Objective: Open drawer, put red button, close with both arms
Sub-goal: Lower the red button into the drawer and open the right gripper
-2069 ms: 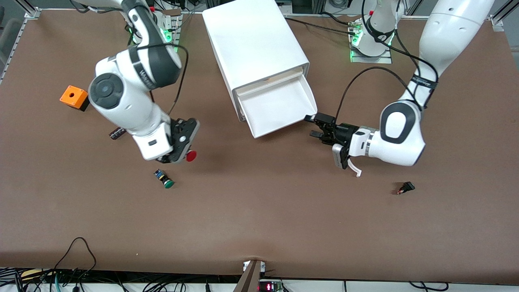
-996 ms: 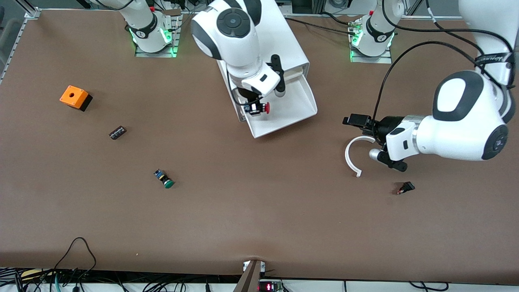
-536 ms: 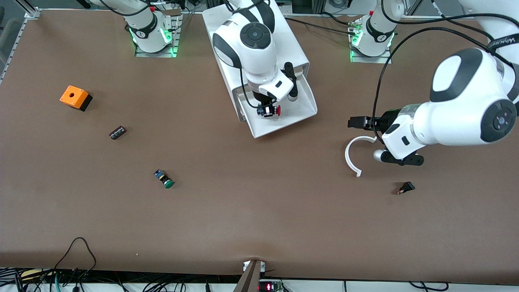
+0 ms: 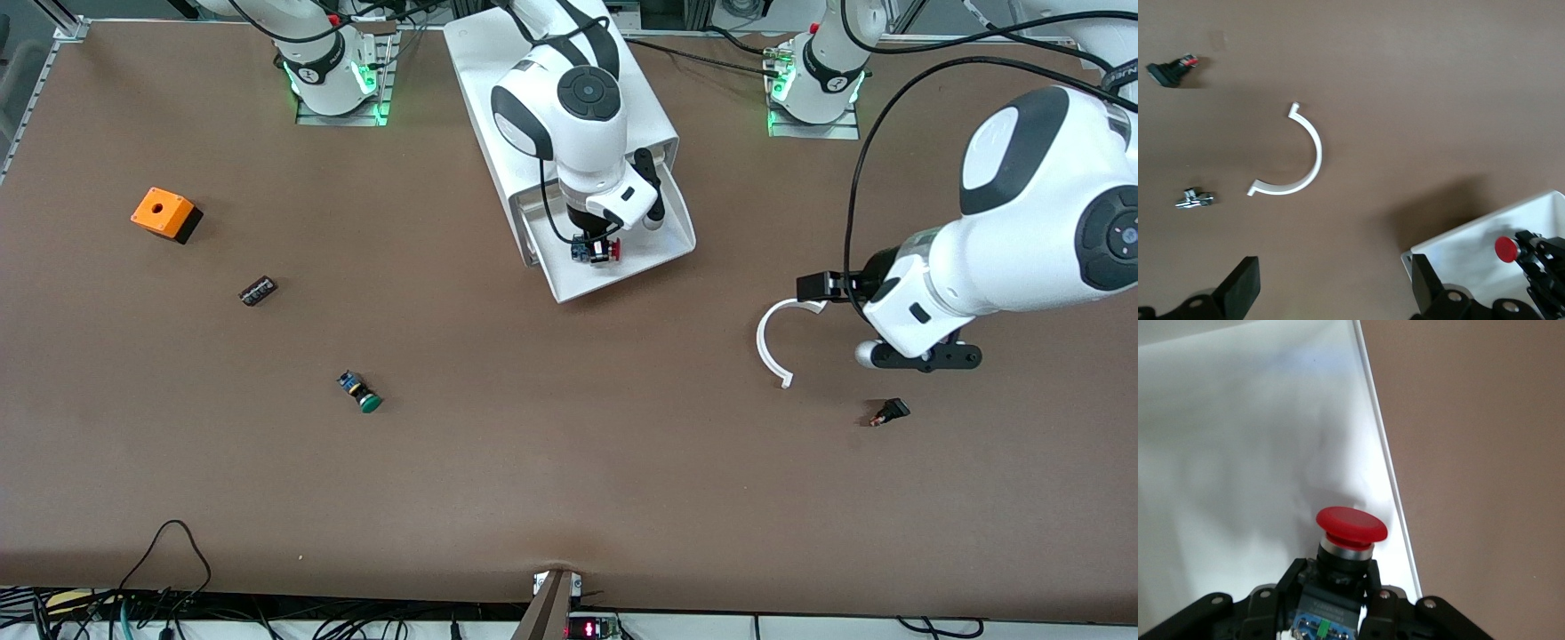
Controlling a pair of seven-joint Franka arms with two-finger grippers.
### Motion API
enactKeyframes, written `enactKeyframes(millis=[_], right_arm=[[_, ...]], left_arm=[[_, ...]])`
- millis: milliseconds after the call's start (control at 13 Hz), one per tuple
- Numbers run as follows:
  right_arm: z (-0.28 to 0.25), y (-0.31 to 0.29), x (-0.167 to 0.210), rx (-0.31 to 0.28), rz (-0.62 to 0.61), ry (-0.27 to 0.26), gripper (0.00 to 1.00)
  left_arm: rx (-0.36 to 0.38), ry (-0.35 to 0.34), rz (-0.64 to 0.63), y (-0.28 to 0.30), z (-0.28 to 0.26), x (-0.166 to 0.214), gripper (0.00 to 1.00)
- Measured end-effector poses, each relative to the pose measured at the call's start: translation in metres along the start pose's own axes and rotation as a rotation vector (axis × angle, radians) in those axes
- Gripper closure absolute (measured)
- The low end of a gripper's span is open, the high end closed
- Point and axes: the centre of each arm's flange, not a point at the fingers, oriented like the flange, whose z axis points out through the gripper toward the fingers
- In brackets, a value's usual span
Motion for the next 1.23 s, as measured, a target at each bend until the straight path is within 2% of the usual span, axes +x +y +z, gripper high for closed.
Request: enactKeyframes(millis=[230,460,690,920,1073,1150,1226], right_arm=[[0.006,0.001,0.005,-0.014,-0.003,0.007,0.59],[0.012,-0.001,0.007,-0.013,0.003,-0.002,0.59],[0.012,-0.003,0.010,-0.019,0.028,-0.008,0.57],[0.001,0.001,0.013,-0.048,0.127,0.000,0.29],[-0.022,0.010,0.015,-0.087,0.185,0.011,0.07],[-0.037,0.016,0.013,-0.102,0.214,0.012,0.00],[-0.054,0.023,0.009,-0.117,0.242,0.011,0.00]], left_arm=[[0.097,0.035,-0.129,-0.002,0.005,0.005,0.00],[0.070,0.123,-0.235,0.019,0.004,0.011,0.00],[0.063,0.134,-0.257,0.026,0.010,0.013,0.00],[0.063,0.132,-0.259,0.025,0.012,0.014,0.00],[0.062,0.132,-0.259,0.025,0.012,0.015,0.00],[0.062,0.132,-0.259,0.025,0.012,0.014,0.00],[0.062,0.132,-0.259,0.025,0.012,0.014,0.00]])
